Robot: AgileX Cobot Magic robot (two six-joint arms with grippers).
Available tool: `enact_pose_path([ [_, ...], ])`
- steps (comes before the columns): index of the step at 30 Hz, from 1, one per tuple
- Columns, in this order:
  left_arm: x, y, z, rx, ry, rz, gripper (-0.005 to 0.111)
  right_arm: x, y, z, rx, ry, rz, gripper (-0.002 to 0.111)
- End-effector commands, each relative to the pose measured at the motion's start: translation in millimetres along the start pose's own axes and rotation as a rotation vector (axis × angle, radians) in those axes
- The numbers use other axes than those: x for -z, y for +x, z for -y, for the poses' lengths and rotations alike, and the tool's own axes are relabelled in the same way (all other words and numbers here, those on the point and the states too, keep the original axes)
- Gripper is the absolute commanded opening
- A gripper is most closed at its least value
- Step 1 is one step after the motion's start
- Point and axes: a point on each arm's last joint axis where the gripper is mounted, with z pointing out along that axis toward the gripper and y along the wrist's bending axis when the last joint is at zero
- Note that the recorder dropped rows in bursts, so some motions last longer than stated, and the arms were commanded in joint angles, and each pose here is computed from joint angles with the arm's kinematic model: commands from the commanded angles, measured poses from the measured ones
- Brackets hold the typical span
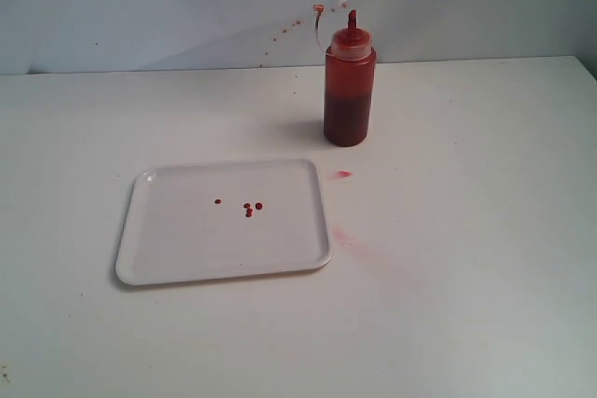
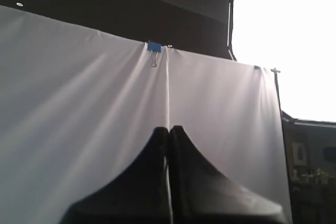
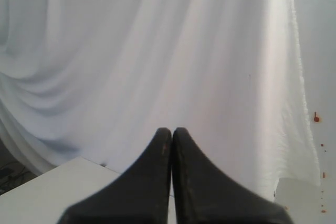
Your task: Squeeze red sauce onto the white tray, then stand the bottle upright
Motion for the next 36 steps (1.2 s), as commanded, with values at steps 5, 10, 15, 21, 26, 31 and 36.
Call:
enact_pose_path([
  [5,8,93,-48.3,0.105,-0.266,-0.106,0.0,0,-1,0,-0.004,0.003,0.008,0.0],
  [10,29,152,-68.0,-0.05,-0.4,-0.424,0.0,0,-1,0,-0.004,0.003,0.008,0.0],
  [15,43,179,-73.4,-0.139,-0.411,-0.594,0.0,0,-1,0,-0.001,0.003,0.008,0.0],
  [21,57,203,-77.4,-0.171,-0.415,-0.687,0.0,0,-1,0,-0.001,0.003,0.008,0.0],
  [26,67,212,-80.2,-0.179,-0.455,-0.811,0.0,0,-1,0,-0.003,0.003,0.008,0.0],
  [31,70,209,-83.1,-0.178,-0.547,-0.779,0.0,0,-1,0,-0.005,0.003,0.008,0.0],
  [36,74,210,-85.0,-0.113,-0.629,-0.788,0.0,0,-1,0,-0.005,0.003,0.008,0.0],
])
